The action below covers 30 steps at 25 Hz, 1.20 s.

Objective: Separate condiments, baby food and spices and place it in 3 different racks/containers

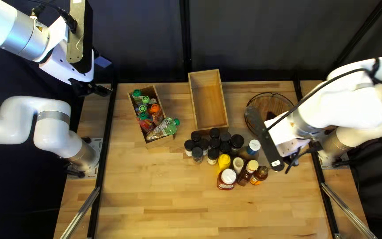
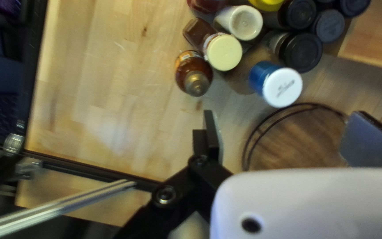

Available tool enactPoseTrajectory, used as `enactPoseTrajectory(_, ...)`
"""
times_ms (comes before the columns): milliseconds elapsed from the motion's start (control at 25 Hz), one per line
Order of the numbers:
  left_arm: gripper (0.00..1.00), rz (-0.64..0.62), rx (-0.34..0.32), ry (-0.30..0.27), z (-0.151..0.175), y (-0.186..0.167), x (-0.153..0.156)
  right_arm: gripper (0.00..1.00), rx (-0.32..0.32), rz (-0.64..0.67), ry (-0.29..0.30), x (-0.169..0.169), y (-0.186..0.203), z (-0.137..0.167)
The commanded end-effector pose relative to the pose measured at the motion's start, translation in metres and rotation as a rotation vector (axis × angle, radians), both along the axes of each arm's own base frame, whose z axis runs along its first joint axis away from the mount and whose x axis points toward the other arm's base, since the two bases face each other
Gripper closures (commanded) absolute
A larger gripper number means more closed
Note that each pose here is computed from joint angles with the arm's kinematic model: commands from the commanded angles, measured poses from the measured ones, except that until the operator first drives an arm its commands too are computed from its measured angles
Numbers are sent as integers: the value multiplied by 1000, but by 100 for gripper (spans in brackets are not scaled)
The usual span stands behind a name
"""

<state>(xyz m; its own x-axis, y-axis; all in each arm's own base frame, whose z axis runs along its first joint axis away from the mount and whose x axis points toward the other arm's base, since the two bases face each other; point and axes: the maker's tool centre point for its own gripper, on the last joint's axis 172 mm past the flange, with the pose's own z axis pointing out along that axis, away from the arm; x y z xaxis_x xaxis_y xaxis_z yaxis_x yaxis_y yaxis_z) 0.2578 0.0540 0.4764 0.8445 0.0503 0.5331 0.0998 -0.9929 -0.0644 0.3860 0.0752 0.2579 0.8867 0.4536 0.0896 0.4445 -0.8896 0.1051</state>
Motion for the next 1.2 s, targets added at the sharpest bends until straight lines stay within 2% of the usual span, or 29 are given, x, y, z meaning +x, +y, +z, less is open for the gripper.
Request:
enactPoseTrajectory(40, 0, 0, 0, 0, 0, 0, 0, 0, -1, 16, 20, 0, -8, -16)
enactPoseTrajectory(640, 0, 0, 0, 0, 0, 0, 0, 0, 14, 22, 52, -1, -20, -68)
enactPoseTrajectory(680, 0, 0, 0, 0, 0, 0, 0, 8, 15, 20, 52, -1, -22, -70)
enactPoseTrajectory(720, 0, 0, 0, 0, 0, 0, 0, 11, 16, 19, 51, -1, -22, -72)
enactPoseTrajectory(760, 0, 0, 0, 0, 0, 0, 0, 34, 20, 18, 49, -1, -23, -73)
enactPoseTrajectory(800, 0, 0, 0, 0, 0, 0, 0, 99, 21, 19, 49, 0, -23, -74)
enactPoseTrajectory(960, 0, 0, 0, 0, 0, 0, 0, 94, 28, 17, 42, 3, -24, -72)
enactPoseTrajectory(1040, 0, 0, 0, 0, 0, 0, 0, 96, 24, 13, 40, 1, -25, -69)
enactPoseTrajectory(1200, 0, 0, 0, 0, 0, 0, 0, 99, 7, 1, 39, -12, -22, -42)
